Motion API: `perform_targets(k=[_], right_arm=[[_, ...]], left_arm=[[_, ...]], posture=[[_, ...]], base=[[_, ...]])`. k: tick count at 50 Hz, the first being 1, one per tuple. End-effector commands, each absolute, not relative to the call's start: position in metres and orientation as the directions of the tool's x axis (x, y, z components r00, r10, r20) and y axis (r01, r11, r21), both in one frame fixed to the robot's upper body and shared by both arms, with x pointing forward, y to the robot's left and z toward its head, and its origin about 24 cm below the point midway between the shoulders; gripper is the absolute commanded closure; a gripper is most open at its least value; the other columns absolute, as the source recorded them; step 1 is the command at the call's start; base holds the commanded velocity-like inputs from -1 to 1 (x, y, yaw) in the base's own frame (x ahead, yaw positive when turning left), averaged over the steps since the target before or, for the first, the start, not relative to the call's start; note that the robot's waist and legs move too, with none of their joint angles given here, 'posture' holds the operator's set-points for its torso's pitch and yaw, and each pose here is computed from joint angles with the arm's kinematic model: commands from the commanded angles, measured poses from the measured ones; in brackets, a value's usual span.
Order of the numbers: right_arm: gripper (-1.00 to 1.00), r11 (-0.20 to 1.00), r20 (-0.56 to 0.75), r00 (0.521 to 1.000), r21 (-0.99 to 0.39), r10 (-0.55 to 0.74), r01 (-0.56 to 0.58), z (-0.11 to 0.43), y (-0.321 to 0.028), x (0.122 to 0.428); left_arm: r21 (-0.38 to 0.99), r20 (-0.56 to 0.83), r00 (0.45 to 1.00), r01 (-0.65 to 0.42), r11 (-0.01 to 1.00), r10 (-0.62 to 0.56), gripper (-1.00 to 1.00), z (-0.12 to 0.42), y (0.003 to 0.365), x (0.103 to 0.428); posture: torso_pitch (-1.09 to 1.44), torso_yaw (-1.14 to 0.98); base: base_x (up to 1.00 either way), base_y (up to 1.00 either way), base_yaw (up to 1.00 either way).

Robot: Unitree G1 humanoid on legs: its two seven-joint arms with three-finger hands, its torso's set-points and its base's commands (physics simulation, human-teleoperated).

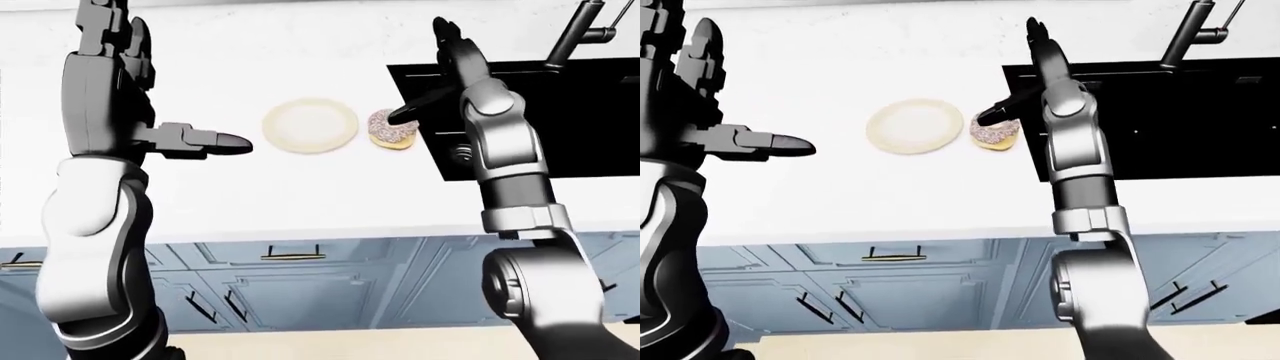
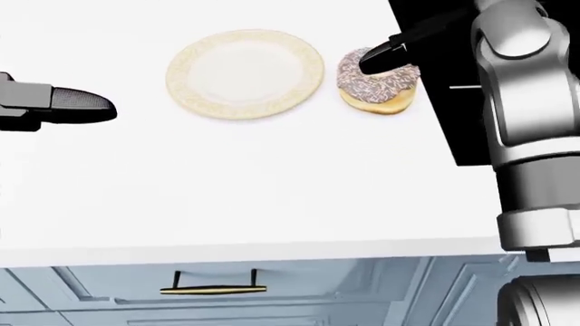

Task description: Place the pastries on the plates.

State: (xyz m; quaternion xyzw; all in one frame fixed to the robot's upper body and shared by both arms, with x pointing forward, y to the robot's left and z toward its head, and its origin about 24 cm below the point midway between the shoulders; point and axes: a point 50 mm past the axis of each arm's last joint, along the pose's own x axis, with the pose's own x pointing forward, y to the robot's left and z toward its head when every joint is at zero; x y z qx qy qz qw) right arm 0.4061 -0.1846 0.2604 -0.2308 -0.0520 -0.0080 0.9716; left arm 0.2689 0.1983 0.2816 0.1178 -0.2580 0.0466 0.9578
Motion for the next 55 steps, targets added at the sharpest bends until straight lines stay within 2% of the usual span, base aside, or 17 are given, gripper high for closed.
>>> perform_targets(k=[1, 8, 19, 38, 55], right_arm=[[-1.00, 0.890, 0.224, 0.974, -0.449, 0.031, 0.075, 0.289, -0.180, 0.404], [-1.00, 0.888, 0.197, 0.979, -0.458, 0.058, 0.039, 0.281, -0.172, 0.409], [-1.00, 0.829, 0.109, 0.992, -0.560, 0.071, 0.002, 0.246, -0.177, 0.406], [-1.00, 0.810, 0.064, 0.998, -0.585, -0.005, 0.042, 0.228, -0.191, 0.408], [-1.00, 0.799, 0.026, 1.000, -0.601, -0.011, 0.025, 0.213, -0.192, 0.417]], left_arm=[[0.201, 0.569, 0.822, -0.175, 0.964, 0.030, -1.00, 0.293, 0.199, 0.263], [0.202, 0.570, 0.822, -0.171, 0.964, 0.026, -1.00, 0.295, 0.197, 0.265], [0.202, 0.567, 0.823, -0.171, 0.964, 0.027, -1.00, 0.295, 0.197, 0.266], [0.203, 0.565, 0.824, -0.173, 0.964, 0.029, -1.00, 0.292, 0.199, 0.264], [0.205, 0.565, 0.825, -0.173, 0.963, 0.027, -1.00, 0.292, 0.199, 0.264]], posture=[[0.00, 0.00], [0.00, 0.00], [0.00, 0.00], [0.00, 0.00], [0.00, 0.00]], base=[[0.00, 0.00, 0.00], [0.00, 0.00, 0.00], [0.00, 0.00, 0.00], [0.00, 0.00, 0.00], [0.00, 0.00, 0.00]])
